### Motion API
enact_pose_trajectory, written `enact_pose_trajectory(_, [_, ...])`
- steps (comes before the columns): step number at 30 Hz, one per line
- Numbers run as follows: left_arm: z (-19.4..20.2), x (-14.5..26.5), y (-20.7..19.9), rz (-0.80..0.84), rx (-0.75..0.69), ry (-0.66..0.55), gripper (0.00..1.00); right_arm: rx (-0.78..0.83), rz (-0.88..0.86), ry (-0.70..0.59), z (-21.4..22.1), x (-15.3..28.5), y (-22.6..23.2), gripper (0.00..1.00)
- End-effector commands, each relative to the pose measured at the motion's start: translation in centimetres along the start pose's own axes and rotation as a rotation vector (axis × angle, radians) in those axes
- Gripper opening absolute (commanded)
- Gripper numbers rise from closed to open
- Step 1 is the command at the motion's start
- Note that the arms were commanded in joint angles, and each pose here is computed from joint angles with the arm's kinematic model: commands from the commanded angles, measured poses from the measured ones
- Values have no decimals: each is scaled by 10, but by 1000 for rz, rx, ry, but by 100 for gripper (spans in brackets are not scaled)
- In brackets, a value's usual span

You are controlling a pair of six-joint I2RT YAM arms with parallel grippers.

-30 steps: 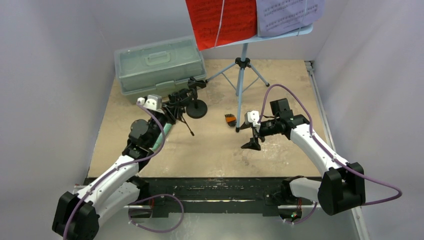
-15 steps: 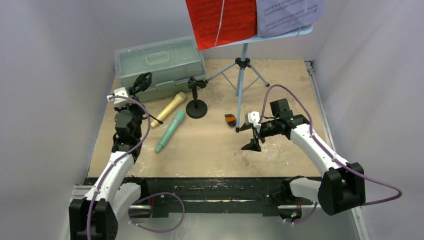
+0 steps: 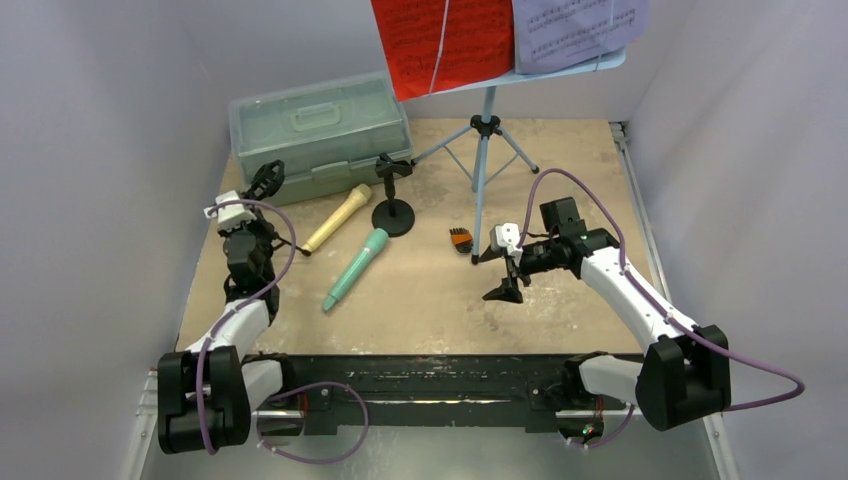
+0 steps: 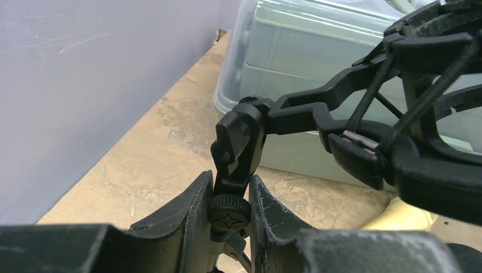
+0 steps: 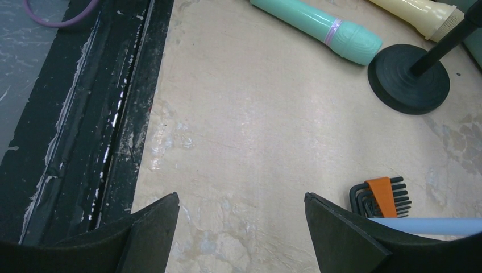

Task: Pack up the instrument practice props
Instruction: Place the microphone stand at the center of the board.

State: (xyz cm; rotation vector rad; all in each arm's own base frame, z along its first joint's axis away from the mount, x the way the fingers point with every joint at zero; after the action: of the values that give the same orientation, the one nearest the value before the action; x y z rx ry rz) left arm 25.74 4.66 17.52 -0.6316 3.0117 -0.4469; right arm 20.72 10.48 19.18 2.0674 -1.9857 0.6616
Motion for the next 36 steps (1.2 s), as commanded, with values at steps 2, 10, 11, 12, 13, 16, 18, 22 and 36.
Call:
enact_pose_trajectory(2, [-22,-8,-7,66,10,-145,17,63,15,-38,-17,7,-6,85])
enact_pose_trajectory(10, [-19,-6,-7,58,19,-92,68,65,12,-40,-17,7,-5,85])
enact_pose_trajectory(11, [-21,-5,-8,66,28,-89,78,66,12,-41,-18,7,-5,85])
enact_pose_trajectory(12, [-23,-4,-9,72,37,-83,86,66,11,-41,-18,7,-5,85])
enact_pose_trajectory(13, [-24,-2,-10,76,49,-73,92,68,12,-41,-18,7,-5,85])
enact_pose_trajectory(16, [-34,3,-15,69,101,-36,99,65,8,-40,-17,7,-5,85])
enact_pose_trajectory(18, [-46,10,-18,33,162,7,100,63,6,-38,-17,7,-5,85])
enact_pose_trajectory(22, [-65,33,-25,45,205,142,100,66,4,-35,-17,7,-5,85])
enact_pose_trajectory(36, [-49,117,-75,723,285,677,95,65,1,-5,-15,8,-5,85])
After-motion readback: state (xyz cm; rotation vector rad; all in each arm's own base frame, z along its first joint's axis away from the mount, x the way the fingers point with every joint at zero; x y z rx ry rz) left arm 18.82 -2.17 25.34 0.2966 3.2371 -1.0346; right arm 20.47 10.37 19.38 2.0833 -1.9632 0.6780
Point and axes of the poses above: each gripper's point midway between its finger pads, its own x axis back along the fingers, its own y axis along the line the jaws close on, z = x × y, the point moved 10 cm from there along x, back along the fingers, and after that the axes turned 6 degrees about x, right-handed, at the moved point
